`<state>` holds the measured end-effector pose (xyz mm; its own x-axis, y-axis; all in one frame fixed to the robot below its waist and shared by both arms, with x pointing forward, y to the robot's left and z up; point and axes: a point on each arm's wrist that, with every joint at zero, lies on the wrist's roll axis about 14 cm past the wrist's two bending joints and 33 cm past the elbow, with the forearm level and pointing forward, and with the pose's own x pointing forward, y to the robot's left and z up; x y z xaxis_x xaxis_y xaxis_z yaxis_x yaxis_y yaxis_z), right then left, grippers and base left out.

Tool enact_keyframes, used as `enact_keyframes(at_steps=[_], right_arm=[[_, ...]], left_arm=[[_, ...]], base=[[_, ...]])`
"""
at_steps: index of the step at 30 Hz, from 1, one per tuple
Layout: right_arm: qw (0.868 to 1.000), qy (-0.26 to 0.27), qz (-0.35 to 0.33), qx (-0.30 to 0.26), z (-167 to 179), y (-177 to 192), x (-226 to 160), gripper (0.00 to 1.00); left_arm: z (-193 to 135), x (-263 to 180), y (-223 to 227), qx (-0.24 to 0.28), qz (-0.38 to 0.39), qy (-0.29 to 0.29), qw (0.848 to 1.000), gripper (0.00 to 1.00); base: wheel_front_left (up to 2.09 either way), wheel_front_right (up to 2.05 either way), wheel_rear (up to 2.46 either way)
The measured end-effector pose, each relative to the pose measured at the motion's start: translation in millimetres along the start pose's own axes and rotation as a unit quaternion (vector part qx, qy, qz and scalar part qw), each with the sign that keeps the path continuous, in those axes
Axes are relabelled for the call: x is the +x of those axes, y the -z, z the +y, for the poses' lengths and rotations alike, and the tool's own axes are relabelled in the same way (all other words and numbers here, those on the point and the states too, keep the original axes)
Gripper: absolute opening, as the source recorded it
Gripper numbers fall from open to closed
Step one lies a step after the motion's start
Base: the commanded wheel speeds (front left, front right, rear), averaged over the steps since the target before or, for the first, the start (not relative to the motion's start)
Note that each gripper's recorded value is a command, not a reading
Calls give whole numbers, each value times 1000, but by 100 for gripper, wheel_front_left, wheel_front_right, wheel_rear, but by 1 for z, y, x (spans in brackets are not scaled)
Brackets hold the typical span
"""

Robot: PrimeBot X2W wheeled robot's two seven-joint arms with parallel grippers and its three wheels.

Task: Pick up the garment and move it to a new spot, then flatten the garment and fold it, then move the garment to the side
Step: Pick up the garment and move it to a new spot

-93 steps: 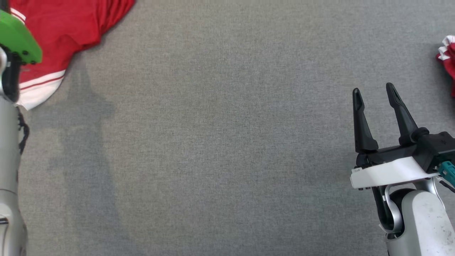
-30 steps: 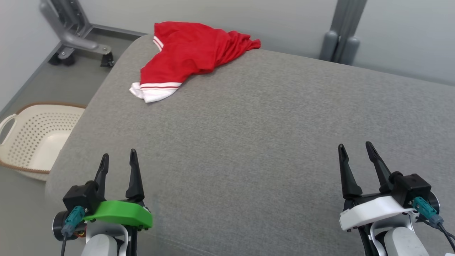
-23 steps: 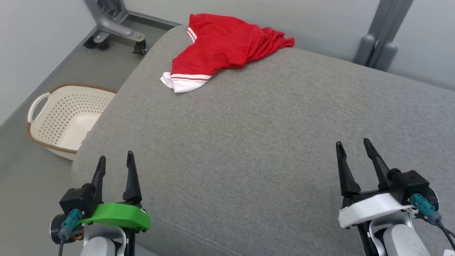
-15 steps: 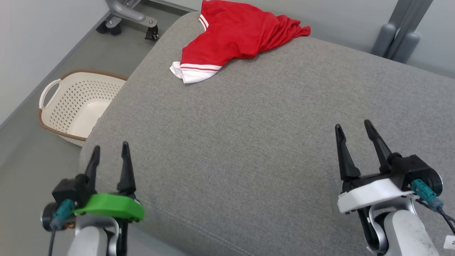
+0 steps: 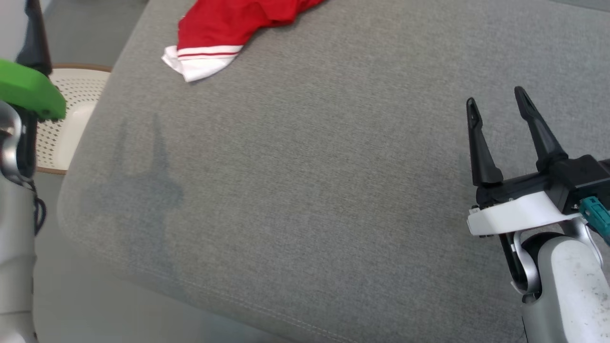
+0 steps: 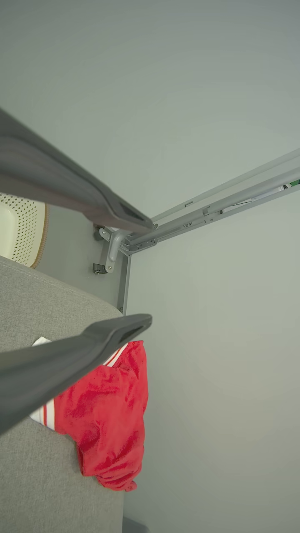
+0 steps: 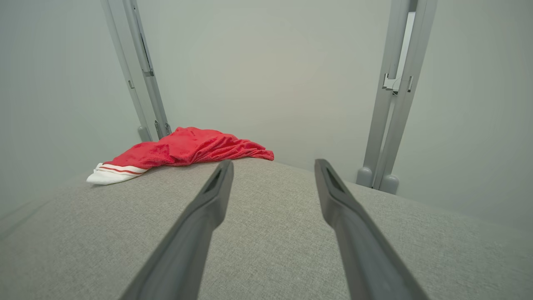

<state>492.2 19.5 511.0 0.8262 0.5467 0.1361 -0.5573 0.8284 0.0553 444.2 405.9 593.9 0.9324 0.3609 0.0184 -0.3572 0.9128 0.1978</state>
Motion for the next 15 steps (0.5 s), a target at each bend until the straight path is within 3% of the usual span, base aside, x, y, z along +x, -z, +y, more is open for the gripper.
enact_keyframes(at_steps=[7,15], right_arm=[[998,63,16,-14,-54,19,-13,100],[989,132,22,-56,-112,23,-34,100]], left_arm=[[-32,62,58,0,135,23,991,100],[-91,71,167,-25,312,67,948,100]], base=[[0,0,0],[0,0,0]])
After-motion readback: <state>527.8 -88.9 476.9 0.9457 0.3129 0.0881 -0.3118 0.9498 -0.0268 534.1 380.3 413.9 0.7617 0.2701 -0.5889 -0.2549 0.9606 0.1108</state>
